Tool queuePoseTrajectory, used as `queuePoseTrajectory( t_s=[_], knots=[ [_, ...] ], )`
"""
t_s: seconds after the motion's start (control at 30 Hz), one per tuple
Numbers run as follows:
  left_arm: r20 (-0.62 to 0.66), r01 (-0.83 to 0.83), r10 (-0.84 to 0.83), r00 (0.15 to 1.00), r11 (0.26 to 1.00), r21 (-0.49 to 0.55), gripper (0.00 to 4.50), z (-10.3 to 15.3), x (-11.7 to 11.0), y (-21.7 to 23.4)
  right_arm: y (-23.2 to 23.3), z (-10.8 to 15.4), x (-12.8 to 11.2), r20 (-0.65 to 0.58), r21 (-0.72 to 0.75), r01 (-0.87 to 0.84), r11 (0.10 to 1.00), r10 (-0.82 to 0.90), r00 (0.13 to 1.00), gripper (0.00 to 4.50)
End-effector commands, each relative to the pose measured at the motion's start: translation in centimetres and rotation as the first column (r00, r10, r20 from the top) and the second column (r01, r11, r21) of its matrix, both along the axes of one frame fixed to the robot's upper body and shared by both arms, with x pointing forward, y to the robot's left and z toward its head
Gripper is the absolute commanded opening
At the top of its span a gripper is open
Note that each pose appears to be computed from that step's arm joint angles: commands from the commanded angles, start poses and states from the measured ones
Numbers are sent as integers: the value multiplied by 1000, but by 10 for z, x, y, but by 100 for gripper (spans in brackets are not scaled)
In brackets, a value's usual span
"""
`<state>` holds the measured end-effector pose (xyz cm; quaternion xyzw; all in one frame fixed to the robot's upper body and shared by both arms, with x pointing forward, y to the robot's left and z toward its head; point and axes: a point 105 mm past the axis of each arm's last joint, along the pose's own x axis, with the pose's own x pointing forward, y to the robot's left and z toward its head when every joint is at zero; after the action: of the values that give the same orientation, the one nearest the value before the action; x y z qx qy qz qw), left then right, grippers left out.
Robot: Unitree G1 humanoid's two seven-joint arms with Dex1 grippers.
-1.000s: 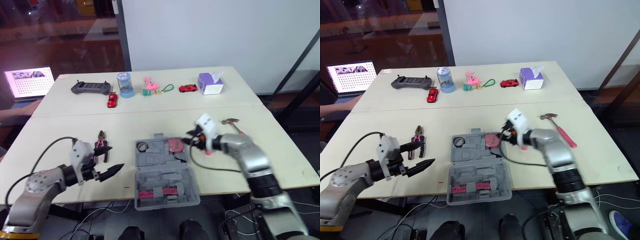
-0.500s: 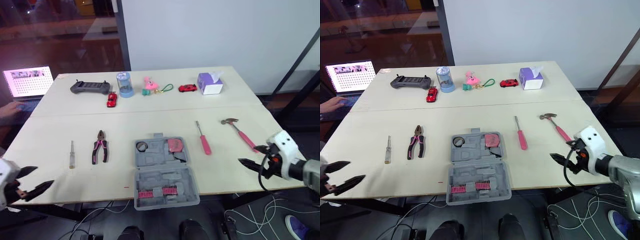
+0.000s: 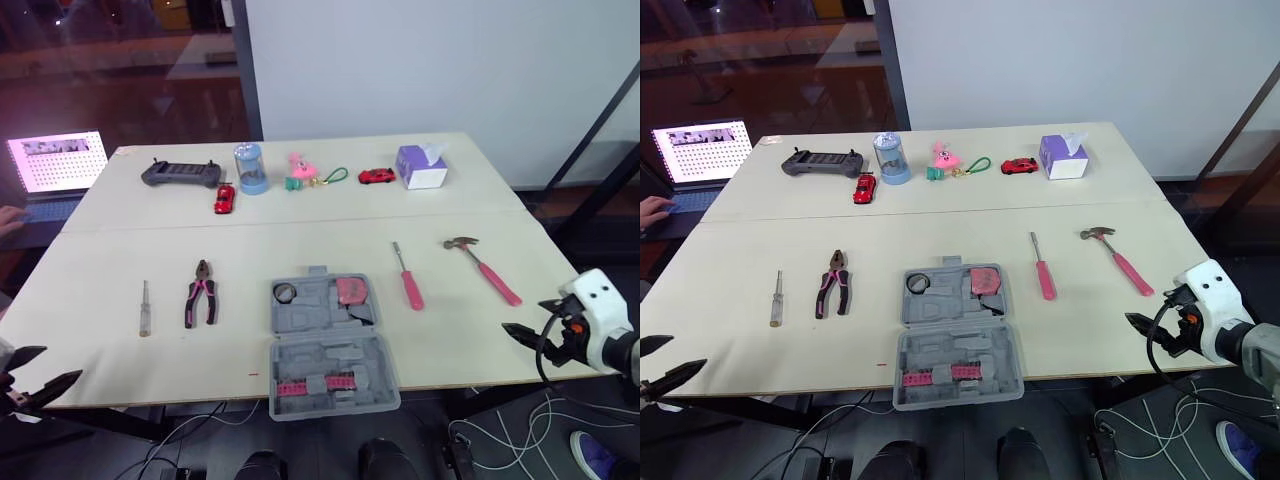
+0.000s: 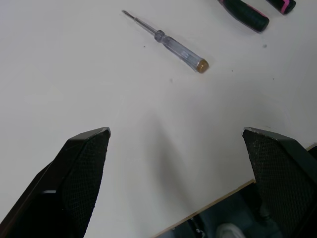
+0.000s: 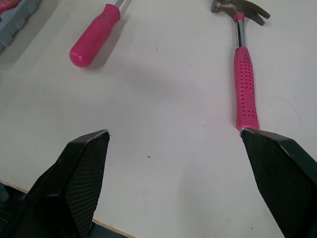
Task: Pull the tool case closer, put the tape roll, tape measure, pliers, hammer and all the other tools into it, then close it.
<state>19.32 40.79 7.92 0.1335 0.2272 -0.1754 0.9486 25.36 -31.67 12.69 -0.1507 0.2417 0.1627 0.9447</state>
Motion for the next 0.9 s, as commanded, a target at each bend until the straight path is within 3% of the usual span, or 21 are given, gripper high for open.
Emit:
queuePoseTrajectory(
  t_s=[0.03, 0.2, 0.4, 0.57, 0.73, 0.9],
  knots=[
    [17, -12, 14, 1000, 997, -75, 450, -3, 3, -14, 28, 17, 10, 95, 51, -90, 995, 85, 992, 447],
    [54, -52, 64, 996, 976, -210, 450, -17, 18, -73, 95, 28, 18, 169, 149, -337, 930, 312, 935, 447],
    [89, -251, 300, 950, 899, -359, 450, -7, 61, -119, 153, 28, 20, 187, 160, -560, 813, 532, 826, 447],
    [43, -360, 396, 917, 871, -333, 450, 1, 93, -130, 180, 30, 22, 198, 117, -658, 743, 632, 749, 447],
    [-71, -366, 362, 930, 886, -286, 450, -1, 127, -149, 183, 30, 26, 206, 105, -657, 746, 630, 749, 447],
    [-75, -377, 370, 926, 899, -223, 450, -5, 146, -150, 186, 30, 26, 210, 105, -652, 751, 624, 753, 447]
  ],
)
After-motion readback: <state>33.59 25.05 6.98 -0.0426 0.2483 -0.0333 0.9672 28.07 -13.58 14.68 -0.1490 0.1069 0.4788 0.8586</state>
